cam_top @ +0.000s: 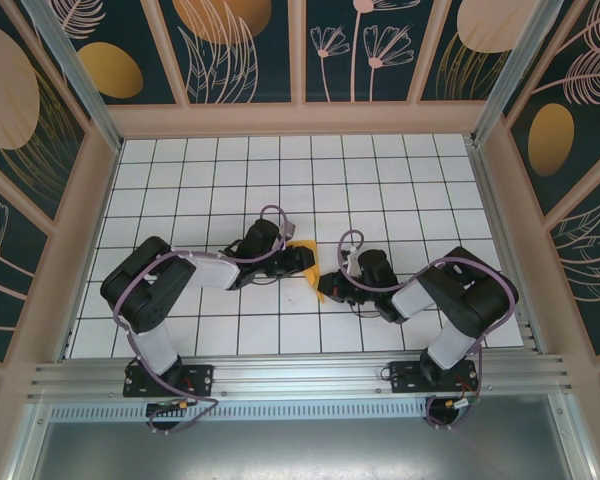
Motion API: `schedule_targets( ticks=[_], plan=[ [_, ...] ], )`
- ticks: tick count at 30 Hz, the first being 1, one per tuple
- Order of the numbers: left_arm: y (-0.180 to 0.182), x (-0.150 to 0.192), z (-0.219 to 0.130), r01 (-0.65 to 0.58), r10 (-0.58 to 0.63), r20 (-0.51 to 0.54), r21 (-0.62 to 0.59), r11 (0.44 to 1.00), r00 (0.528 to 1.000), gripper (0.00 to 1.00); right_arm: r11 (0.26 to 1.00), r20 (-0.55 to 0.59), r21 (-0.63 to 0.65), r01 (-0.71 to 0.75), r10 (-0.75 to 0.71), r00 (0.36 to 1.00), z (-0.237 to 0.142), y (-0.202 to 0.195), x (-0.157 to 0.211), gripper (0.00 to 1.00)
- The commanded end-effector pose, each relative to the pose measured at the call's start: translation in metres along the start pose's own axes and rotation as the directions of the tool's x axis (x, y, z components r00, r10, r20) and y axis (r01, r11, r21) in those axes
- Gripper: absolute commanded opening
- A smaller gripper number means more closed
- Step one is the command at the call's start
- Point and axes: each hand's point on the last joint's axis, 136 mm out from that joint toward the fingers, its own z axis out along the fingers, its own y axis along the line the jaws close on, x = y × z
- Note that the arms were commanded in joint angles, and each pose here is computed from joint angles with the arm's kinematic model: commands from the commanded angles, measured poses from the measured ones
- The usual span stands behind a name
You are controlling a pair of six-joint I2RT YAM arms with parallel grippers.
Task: Fold a paper plane with a square sheet of paper (pick it up from the middle)
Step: Fold the wing for the fifth time at the center of the table.
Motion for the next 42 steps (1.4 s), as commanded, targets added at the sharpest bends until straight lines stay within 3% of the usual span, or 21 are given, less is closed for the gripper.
schedule_targets(
  ticks=[1,7,11,15,22,31,34,42],
  plan=[
    [-0.014,-0.004,0.005,-0.048,0.048,0.007,0.056,0.997,0.999,0.4,0.999,0.007,0.014,0.032,-0.032,0.999,-0.002,0.004,-0.004,0.11],
    [-0.012,-0.004,0.007,-0.051,0.051,0.006,0.048,0.998,0.999,0.4,0.99,0.006,0.111,0.082,-0.083,0.997,-0.003,-0.002,-0.006,0.27],
    [-0.01,-0.004,0.007,-0.051,0.05,0.005,0.041,0.998,0.999,0.4,0.986,0.005,0.142,0.086,-0.088,0.996,-0.003,-0.006,-0.006,0.27],
    [-0.01,-0.004,0.008,-0.054,0.054,0.002,0.04,0.998,0.999,0.39,0.984,0.012,0.164,0.072,-0.075,0.997,-0.004,-0.011,-0.006,0.23],
    [-0.014,-0.007,0.007,-0.068,0.068,0.006,0.042,0.997,0.998,0.39,0.983,0.029,0.18,0.021,-0.027,0.999,-0.006,-0.019,-0.006,0.07],
    [-0.024,-0.01,0.002,-0.096,0.096,0.011,0.055,0.994,0.995,0.41,0.994,0.034,0.112,-0.007,0.003,0.999,-0.006,-0.01,-0.006,0.02],
    [-0.018,-0.01,0.004,-0.097,0.097,0.009,0.027,0.995,0.995,0.38,0.994,0.024,0.106,0.035,-0.038,0.999,-0.006,-0.001,-0.007,0.11],
    [-0.011,-0.012,0.006,-0.085,0.085,0.019,-0.002,0.996,0.996,0.35,0.934,-0.016,0.278,0.225,-0.229,0.973,-0.004,-0.003,-0.008,0.36]
  ],
)
